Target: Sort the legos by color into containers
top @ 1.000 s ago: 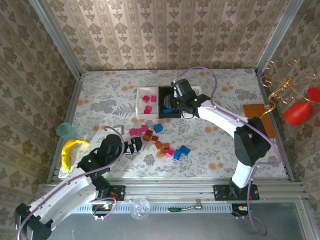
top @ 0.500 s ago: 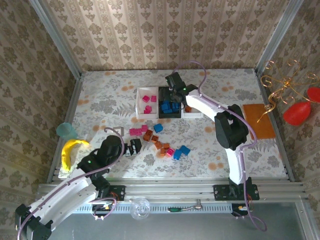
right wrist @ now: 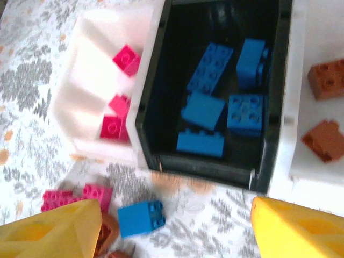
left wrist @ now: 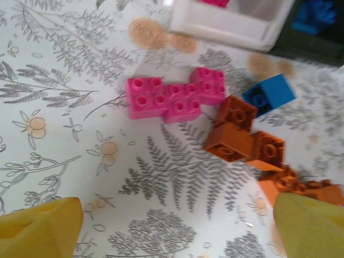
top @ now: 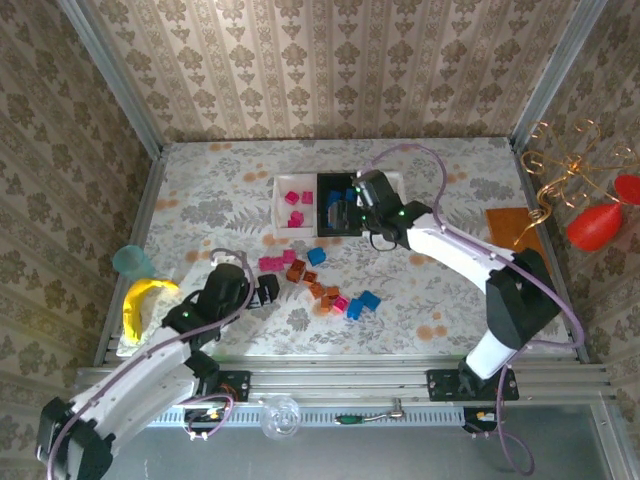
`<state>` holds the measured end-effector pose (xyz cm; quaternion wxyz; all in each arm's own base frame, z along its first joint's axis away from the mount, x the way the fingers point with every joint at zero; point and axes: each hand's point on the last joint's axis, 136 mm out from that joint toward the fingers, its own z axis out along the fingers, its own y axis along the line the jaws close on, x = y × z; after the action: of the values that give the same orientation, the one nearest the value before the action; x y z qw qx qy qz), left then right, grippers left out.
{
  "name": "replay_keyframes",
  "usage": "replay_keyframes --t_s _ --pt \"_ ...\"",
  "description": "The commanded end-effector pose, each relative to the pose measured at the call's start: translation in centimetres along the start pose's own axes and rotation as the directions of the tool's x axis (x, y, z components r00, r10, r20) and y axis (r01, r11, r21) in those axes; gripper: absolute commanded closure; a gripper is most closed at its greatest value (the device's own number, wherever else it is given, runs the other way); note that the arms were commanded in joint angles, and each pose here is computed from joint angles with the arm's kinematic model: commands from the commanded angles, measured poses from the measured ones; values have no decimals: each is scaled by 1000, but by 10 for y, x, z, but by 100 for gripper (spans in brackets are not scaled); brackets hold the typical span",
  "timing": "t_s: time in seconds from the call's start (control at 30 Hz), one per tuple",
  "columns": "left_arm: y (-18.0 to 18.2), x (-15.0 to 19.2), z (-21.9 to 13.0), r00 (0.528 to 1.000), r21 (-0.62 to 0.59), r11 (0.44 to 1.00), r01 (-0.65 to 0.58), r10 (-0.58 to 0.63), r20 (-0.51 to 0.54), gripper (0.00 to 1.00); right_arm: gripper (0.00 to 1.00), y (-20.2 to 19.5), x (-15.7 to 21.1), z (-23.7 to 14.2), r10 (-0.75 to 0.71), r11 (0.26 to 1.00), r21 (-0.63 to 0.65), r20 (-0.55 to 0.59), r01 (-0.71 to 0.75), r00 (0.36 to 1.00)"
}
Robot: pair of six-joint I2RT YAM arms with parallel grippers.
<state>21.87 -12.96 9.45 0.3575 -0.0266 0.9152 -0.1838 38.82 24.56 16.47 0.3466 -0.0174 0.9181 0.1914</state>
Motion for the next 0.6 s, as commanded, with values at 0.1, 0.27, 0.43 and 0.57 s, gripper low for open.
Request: replay_keyframes --t_s 0.1,0.27,0.43,0.57 --pt "-7 -15 31 998 10 999 -49 49 -39 19 25 -7 26 -12 42 999 -19 1 -42 999" --pt "-32 -23 52 994 86 994 -67 74 -75 20 25 -17 39 -15 49 999 5 -11 -49 999" --pt "-55 -12 65 984 124 985 -117 132 -121 19 25 -25 45 -15 50 998 26 -12 -49 999" --pt "-63 -2 74 967 106 976 -191 205 -152 16 24 -26 49 -14 51 998 26 -17 -51 999"
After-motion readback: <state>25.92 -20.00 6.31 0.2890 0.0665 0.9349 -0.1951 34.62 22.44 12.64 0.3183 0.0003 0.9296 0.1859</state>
